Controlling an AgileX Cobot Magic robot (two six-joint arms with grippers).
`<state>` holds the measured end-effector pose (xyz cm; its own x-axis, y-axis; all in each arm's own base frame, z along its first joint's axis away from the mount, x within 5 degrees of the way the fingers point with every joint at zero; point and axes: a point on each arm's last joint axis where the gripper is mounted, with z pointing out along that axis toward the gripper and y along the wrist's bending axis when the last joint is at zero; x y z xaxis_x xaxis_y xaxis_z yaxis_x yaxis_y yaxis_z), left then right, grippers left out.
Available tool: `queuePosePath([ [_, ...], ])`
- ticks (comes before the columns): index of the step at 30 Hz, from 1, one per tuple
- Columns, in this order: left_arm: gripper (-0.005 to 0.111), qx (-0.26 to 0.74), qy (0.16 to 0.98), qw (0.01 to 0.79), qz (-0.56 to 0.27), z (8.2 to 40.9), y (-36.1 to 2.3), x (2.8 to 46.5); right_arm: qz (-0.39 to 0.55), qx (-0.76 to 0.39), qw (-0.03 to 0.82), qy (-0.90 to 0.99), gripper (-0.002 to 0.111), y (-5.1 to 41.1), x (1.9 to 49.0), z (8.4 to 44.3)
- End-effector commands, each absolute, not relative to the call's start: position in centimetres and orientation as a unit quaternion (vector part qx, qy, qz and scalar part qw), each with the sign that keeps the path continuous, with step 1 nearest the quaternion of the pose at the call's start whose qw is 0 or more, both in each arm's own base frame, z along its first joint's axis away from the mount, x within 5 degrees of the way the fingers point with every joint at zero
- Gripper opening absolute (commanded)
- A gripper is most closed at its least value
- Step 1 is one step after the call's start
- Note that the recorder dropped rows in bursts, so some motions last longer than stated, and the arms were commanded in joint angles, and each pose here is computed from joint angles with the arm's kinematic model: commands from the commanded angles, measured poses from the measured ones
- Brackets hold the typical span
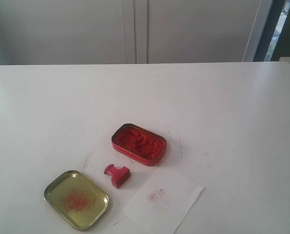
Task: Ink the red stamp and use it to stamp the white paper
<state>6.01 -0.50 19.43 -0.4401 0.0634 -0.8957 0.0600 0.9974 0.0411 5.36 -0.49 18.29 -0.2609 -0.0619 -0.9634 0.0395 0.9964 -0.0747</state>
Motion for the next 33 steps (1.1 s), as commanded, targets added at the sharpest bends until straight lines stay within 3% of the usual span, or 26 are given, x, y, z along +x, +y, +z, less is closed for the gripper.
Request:
queuePosePath([
  [1,0.000,0.022,0.841,0.541,0.009,17.9,-0.4,5.5,-0.045,-0.011,0.611,0.790,0.000,-0.5,5.3,18.3],
  [7,0.000,0.019,0.836,0.548,0.011,16.3,-0.4,5.1,-0.045,-0.011,0.611,0.790,0.000,-0.5,5.3,18.3],
  [33,0.000,0.006,0.830,0.557,0.011,16.4,-0.3,5.1,-0.045,-0.011,0.611,0.790,0.000,-0.5,5.3,18.3],
])
